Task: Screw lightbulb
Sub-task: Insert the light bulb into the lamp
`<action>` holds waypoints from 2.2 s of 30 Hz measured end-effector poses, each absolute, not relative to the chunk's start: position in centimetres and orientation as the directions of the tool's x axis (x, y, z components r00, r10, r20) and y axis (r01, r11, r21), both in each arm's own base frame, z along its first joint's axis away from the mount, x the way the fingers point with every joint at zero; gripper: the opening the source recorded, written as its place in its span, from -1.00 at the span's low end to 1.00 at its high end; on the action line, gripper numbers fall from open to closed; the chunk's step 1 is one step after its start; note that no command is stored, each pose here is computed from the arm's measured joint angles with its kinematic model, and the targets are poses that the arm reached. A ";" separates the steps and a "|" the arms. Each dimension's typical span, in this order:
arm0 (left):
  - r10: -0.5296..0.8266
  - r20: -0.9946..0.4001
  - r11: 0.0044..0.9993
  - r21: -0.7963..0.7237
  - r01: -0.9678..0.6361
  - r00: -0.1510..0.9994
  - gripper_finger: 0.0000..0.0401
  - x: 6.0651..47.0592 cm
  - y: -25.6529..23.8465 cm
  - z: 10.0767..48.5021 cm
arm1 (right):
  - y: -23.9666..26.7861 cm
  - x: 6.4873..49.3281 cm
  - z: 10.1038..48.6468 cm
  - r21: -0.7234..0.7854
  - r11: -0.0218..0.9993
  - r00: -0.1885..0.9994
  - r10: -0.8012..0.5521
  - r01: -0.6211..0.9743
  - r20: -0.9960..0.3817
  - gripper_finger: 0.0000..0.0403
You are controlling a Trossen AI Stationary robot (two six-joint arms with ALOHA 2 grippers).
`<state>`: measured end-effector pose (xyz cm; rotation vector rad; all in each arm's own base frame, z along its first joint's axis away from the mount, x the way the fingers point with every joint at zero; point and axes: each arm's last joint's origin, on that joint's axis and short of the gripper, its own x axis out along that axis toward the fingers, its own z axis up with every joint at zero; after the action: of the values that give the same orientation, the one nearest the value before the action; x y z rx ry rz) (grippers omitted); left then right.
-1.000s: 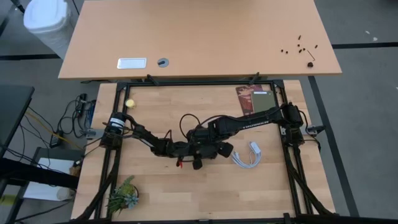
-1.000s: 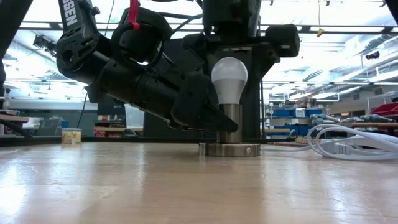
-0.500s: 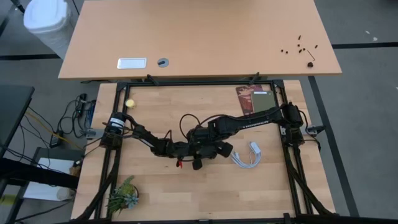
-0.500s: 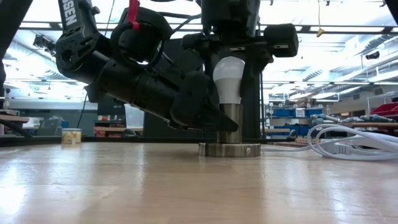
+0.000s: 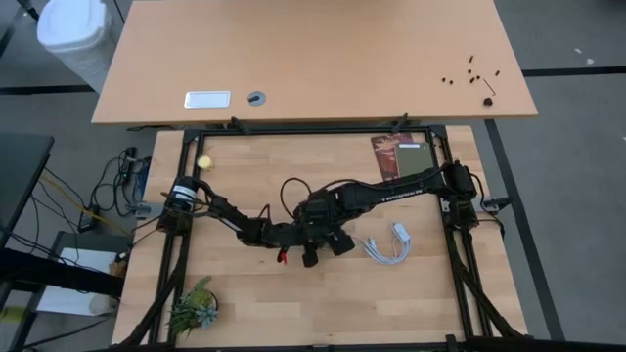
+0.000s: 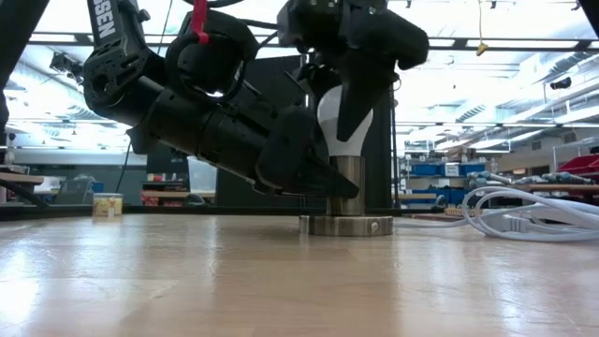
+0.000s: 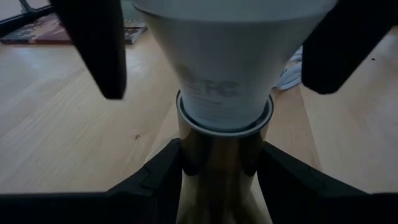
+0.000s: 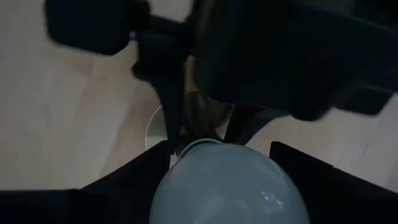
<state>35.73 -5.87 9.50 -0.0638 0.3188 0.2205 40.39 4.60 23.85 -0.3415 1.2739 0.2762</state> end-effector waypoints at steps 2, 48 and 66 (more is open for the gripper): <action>0.204 -0.317 0.974 -0.029 -0.225 0.926 -0.08 35.7 -5.9 9.5 | 4.6 40.4 23.9 -0.078 0.946 0.271 0.011 -0.313 -0.962 0.34; 0.185 -0.313 0.975 -0.063 -0.215 0.931 -0.08 35.7 -6.1 9.5 | 1.8 40.1 24.5 0.205 0.878 0.259 0.098 0.432 -0.961 0.54; 0.180 -0.317 0.976 -0.062 -0.210 0.931 -0.08 35.7 -6.1 9.5 | 5.4 35.9 28.5 -0.035 0.987 0.201 -0.067 0.160 -0.977 0.53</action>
<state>35.72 -6.12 9.51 -0.0957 0.3155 0.1997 35.89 5.39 28.52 0.0797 1.3601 -0.1586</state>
